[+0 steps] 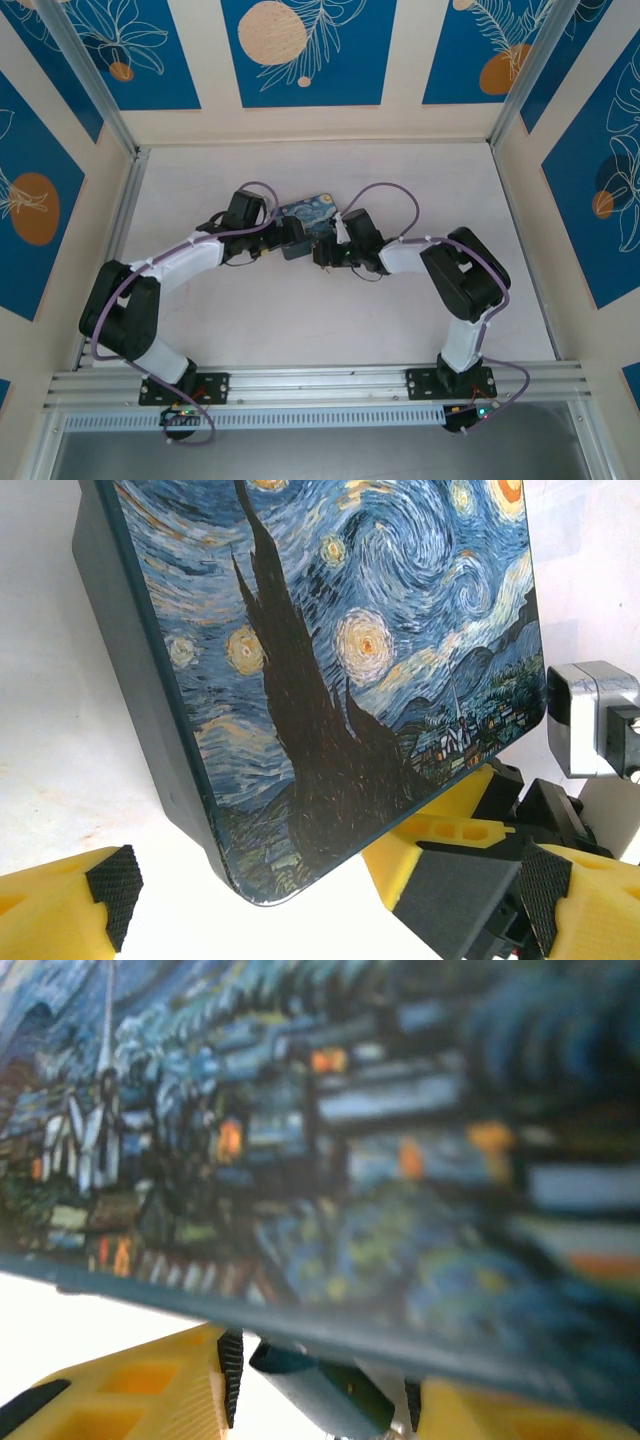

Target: Unlock a padlock with a key

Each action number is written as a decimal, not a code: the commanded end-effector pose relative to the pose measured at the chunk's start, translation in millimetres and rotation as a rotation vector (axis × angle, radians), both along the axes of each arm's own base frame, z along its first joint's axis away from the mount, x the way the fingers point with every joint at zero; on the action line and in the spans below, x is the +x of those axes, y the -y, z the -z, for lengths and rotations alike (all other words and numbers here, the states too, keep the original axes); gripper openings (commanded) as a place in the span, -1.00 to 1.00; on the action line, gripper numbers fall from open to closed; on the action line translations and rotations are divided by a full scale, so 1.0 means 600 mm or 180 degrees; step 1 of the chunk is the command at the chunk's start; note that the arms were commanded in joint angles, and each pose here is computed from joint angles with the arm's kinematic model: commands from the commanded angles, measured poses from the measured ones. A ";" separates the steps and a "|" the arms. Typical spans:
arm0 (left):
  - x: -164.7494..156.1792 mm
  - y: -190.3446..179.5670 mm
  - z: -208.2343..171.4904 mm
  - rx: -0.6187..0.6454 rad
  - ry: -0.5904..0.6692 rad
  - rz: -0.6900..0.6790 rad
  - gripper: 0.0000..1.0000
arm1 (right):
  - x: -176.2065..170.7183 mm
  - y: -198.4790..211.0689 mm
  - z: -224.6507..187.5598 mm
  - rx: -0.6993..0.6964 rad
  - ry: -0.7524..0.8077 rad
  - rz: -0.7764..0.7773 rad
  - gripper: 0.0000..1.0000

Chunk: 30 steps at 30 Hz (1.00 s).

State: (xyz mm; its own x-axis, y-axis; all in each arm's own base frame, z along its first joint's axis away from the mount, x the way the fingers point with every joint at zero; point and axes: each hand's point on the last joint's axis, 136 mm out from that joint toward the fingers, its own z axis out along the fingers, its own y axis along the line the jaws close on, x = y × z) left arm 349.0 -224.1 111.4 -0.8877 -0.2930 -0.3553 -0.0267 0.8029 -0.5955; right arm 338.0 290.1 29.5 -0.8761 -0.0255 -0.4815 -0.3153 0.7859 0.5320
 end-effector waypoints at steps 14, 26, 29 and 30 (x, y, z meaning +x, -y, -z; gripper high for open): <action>0.018 -0.002 -0.009 -0.0051 0.0060 0.0030 0.95 | -0.032 0.048 0.039 -0.0165 -0.0141 0.0054 -0.28; 0.017 -0.001 -0.014 -0.0064 0.0081 0.0045 0.96 | -0.057 0.063 0.031 0.0089 -0.0245 0.0055 -0.77; 0.015 -0.001 -0.016 -0.0075 0.0091 0.0049 0.95 | -0.063 0.073 0.023 0.0225 -0.0273 0.0100 -0.50; 0.015 -0.001 -0.017 -0.0081 0.0095 0.0050 0.95 | -0.065 0.078 0.022 0.0266 -0.0282 0.0122 -0.30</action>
State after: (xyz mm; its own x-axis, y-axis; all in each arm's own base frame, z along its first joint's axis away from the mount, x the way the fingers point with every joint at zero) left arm 350.5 -222.5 108.4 -0.8905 -0.2966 -0.3451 -0.0342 0.7999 -0.5992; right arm 315.8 255.0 25.3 -0.8838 0.0347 -0.4666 -0.2832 0.7541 0.5925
